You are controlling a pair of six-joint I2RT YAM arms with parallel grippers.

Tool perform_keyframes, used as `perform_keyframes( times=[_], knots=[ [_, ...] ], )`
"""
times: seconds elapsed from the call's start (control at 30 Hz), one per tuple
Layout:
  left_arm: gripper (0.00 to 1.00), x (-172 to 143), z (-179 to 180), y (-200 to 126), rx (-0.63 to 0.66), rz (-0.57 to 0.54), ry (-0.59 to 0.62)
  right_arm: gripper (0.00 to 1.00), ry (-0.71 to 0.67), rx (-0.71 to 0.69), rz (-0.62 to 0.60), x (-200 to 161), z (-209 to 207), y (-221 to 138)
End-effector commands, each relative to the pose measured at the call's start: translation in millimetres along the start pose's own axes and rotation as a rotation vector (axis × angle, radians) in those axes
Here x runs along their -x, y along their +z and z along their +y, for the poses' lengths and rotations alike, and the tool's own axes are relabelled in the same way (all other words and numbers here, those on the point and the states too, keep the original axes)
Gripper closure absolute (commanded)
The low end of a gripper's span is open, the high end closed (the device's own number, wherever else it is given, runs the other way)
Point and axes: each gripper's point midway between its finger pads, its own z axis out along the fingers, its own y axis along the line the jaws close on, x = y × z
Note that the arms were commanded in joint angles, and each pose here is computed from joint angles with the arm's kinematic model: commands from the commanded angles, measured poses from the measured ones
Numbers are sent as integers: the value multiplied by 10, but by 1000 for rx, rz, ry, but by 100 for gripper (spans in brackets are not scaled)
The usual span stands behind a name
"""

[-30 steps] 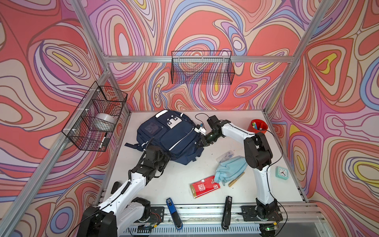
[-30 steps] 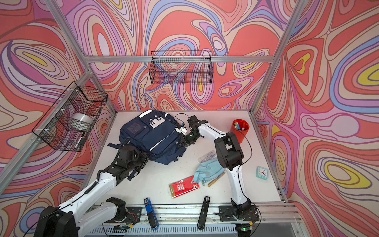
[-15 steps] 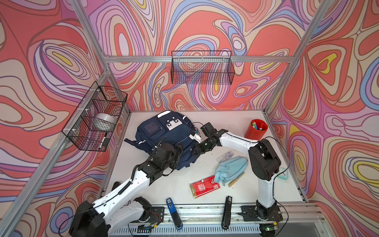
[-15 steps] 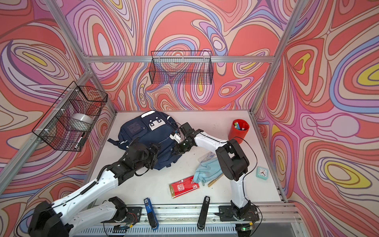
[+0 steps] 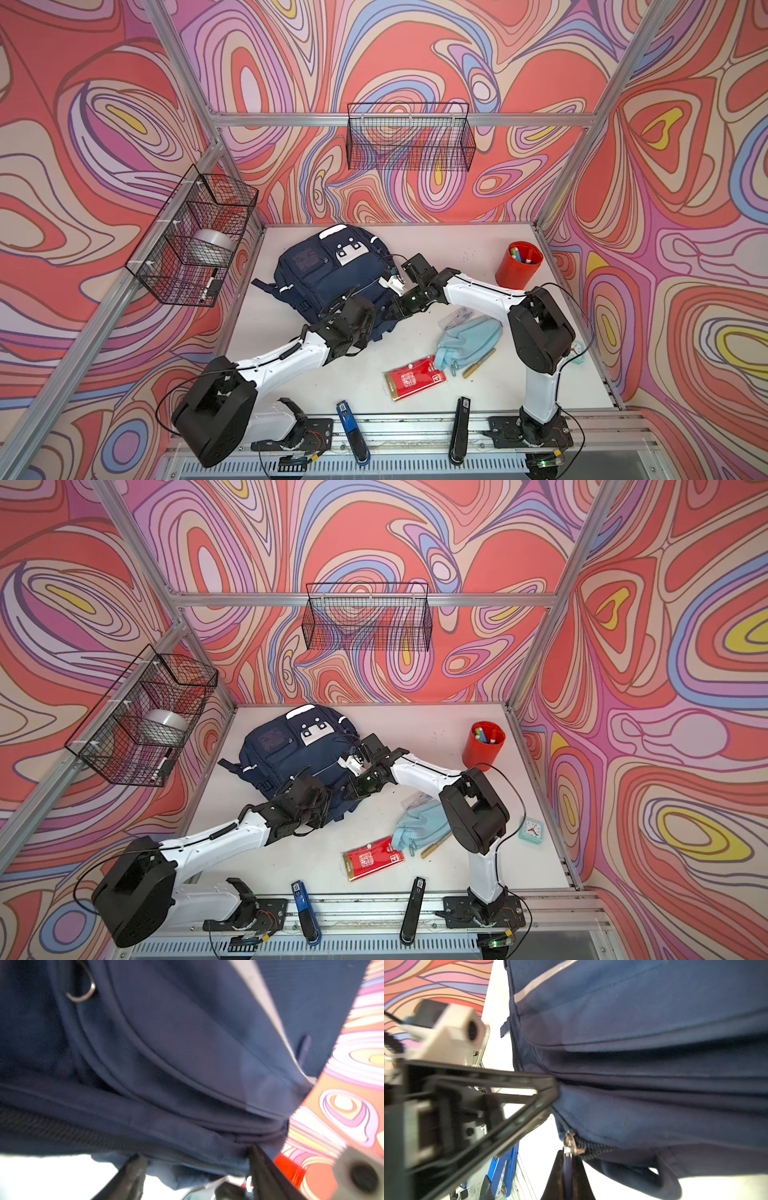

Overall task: Pack books, pencil case, and school supplies into a backpack
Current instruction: Zip the student bag at the center of the table.

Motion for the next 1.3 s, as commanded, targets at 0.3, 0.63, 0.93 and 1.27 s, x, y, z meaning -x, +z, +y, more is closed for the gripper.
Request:
perform_keyframes(
  times=[0.3,0.63,0.93,1.27],
  knots=[
    [100,-3,123,-45,54,9,93,100,-52,-11,14,-22,-62,-38],
    [100,251,519,-370,163,-8,244,100,0,74,-14,320,-401,-325],
    [100,487,358,-594,121,-58,343,100,59,116,-9,422,-785,-311],
    [100,591,206,-884,70,-67,445,100,54,94,-62,708,-1112,-324]
  ],
)
